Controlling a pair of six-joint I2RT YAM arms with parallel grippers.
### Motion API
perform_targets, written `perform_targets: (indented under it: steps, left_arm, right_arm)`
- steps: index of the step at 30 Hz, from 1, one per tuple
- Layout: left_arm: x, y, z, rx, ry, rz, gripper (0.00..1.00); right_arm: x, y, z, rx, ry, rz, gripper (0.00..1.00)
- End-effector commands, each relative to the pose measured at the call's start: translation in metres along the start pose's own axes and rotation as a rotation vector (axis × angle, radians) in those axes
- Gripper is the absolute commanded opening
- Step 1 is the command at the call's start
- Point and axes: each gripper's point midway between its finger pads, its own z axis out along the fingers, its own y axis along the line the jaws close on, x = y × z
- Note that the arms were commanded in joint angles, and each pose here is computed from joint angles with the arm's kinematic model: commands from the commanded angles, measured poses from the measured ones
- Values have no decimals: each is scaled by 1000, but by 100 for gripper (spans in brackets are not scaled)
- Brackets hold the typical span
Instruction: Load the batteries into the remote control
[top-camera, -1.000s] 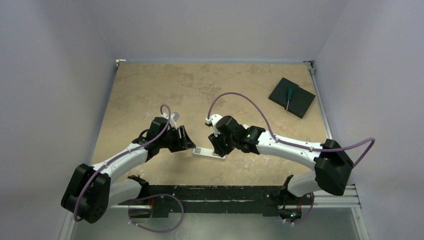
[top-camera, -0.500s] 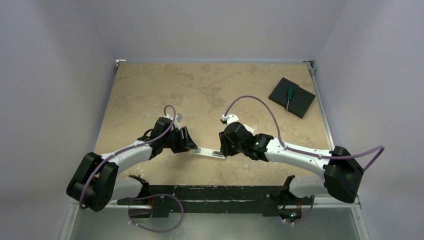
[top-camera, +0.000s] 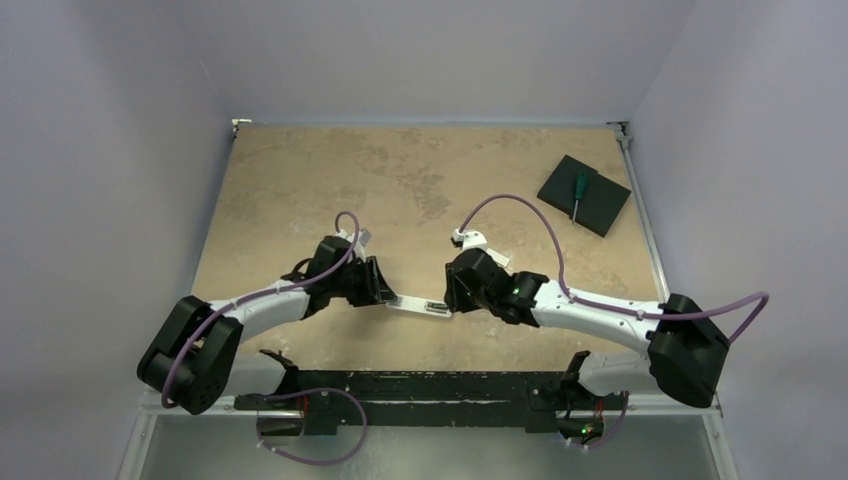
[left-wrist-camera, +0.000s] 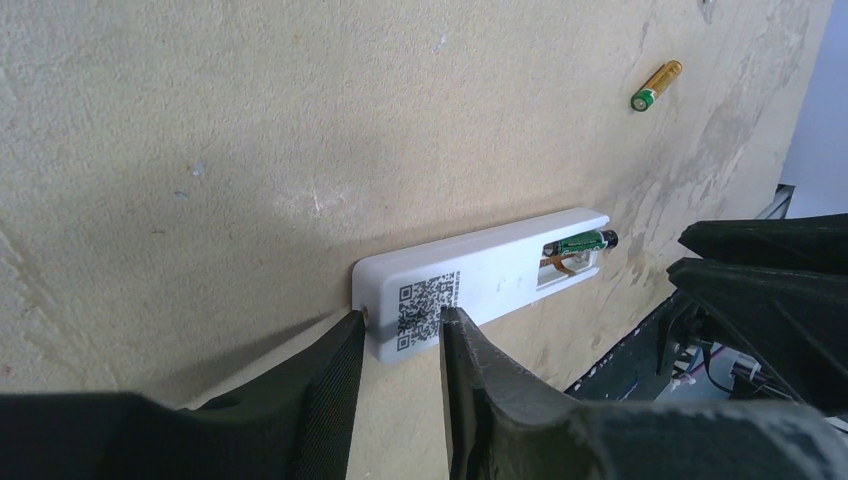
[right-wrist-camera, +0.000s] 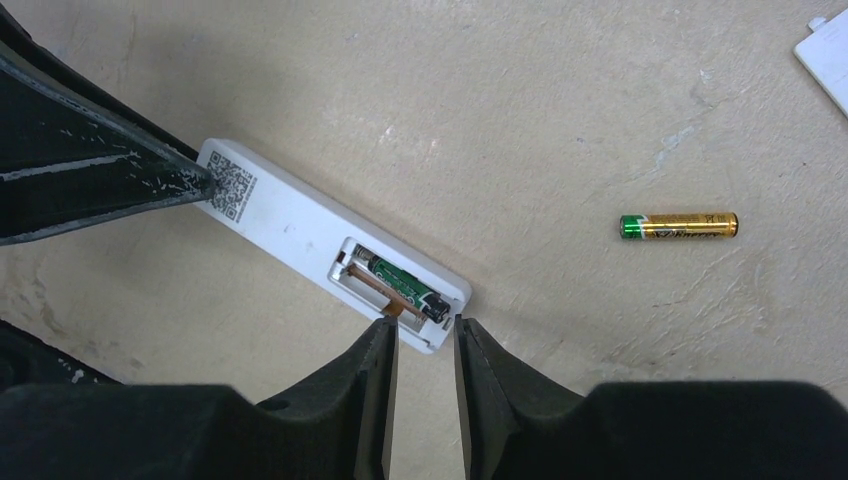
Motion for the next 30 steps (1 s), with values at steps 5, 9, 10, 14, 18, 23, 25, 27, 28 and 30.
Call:
perform_targets:
  steps: [5,9,10,14,18,23,25,27,28,30]
  left_arm:
    - [-5,-11,4,35,-22,16,29]
    - [-4,-11,4,35,-23,16,28]
    - [-4,-11,4,35,-23,16,27]
    - [-2,-11,3,38,-23,15,26]
    - [-1,-10,3,39,-24,15,25]
    - [0,-10,3,41,-24,17,24]
    - [0,-11,2,43,-24,17,24]
    - [0,-11,2,44,-24,18,23]
    - [0,-11,2,45,-23,19,23]
    - [1,-11,2,45,-23,19,23]
  right_arm:
    - [-11,3,5,11,-51,83,34]
    - [-9,3,9,23,-41,106,32]
    - [-8,2,10,29,-41,110,32]
    - [-7,-3,12,57,-40,119,31]
    - [-4,-5,14,72,-29,123,30]
    - [-1,-6,17,85,-14,124,28]
    - [0,-7,18,93,-9,122,26]
    - [2,-9,19,102,-4,123,26]
    - [2,-9,19,104,-4,124,26]
    - [3,-10,19,107,-1,125,26]
